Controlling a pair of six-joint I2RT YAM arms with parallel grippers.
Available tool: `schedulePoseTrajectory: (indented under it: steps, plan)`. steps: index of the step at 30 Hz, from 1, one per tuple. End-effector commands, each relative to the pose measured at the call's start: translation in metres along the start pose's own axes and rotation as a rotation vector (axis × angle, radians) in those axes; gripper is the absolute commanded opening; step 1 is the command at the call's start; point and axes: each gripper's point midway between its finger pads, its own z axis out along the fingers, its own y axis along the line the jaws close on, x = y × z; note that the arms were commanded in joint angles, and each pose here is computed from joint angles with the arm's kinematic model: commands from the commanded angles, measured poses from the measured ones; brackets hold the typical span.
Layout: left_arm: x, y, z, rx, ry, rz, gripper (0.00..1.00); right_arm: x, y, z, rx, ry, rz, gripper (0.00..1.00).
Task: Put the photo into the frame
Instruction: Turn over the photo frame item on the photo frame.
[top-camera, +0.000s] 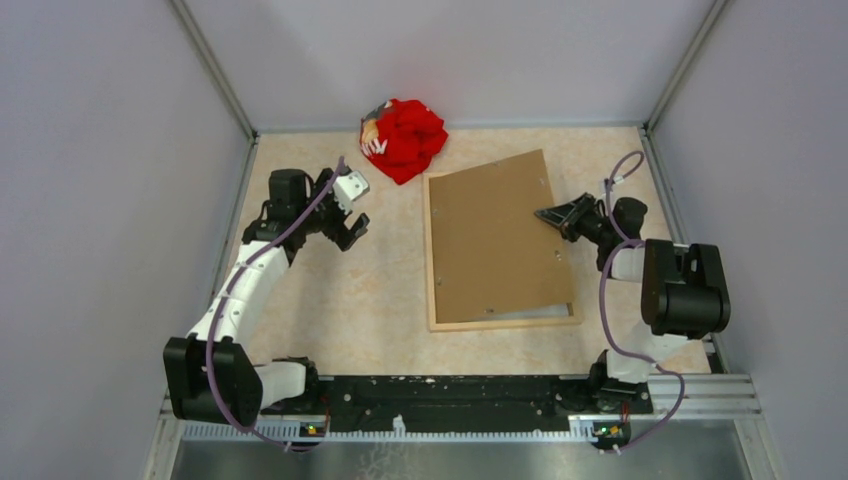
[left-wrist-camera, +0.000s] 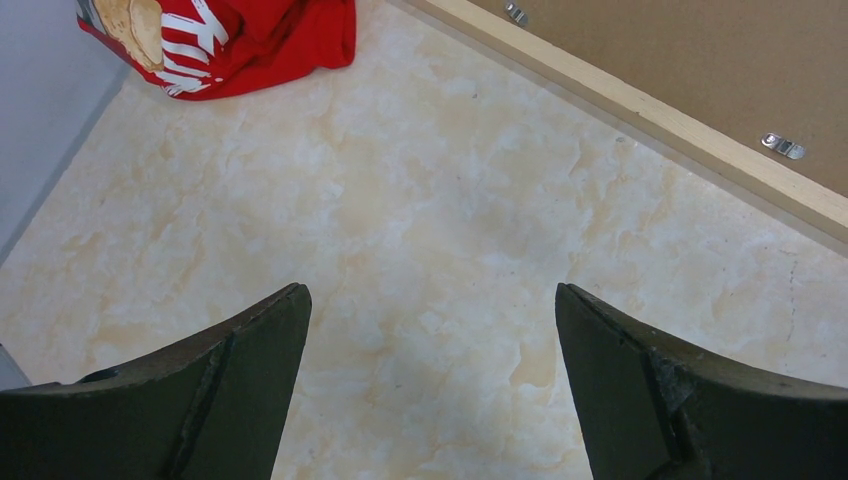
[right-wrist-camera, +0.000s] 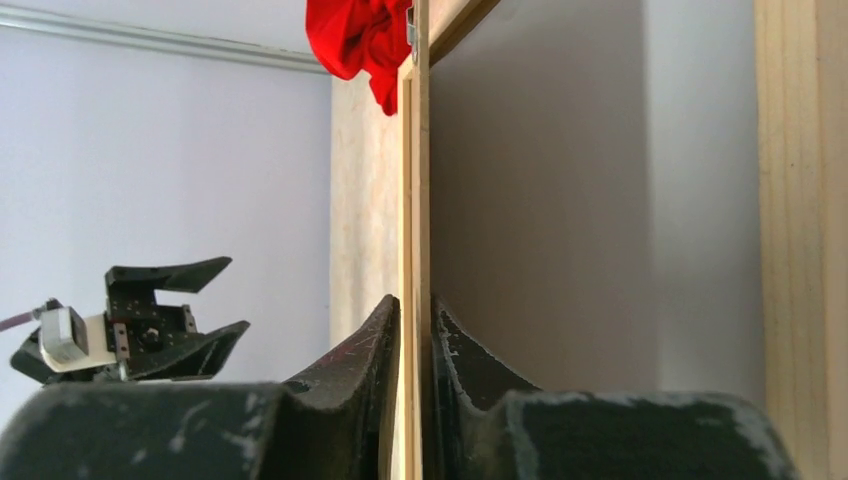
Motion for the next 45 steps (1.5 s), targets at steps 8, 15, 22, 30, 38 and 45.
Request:
schedulePoseTrajectory:
  steps: [8, 15, 22, 30, 38, 45]
  plan:
    - [0.0, -0.001, 0.004, 0.003, 0.001, 0.008, 0.98, 0.012, -0.011, 0.002, 0.216, 0.089, -0.309, 0.27]
    - [-0.002, -0.001, 0.002, -0.001, -0.005, 0.018, 0.98, 0.028, -0.017, 0.007, 0.328, 0.16, -0.423, 0.62]
    - [-0.002, 0.001, -0.001, -0.026, -0.015, 0.048, 0.98, 0.028, -0.015, 0.002, 0.424, 0.162, -0.501, 0.98]
    - [-0.002, -0.001, 0.002, -0.002, -0.007, 0.008, 0.98, 0.015, 0.007, -0.008, 0.482, 0.14, -0.564, 0.99]
    - [-0.001, -0.001, 0.005, 0.007, 0.001, -0.006, 0.98, 0.004, 0.015, -0.019, 0.55, 0.134, -0.603, 0.99]
    - [-0.001, -0.003, 0.007, 0.023, -0.002, -0.023, 0.98, -0.007, 0.021, -0.016, 0.565, 0.086, -0.613, 0.99]
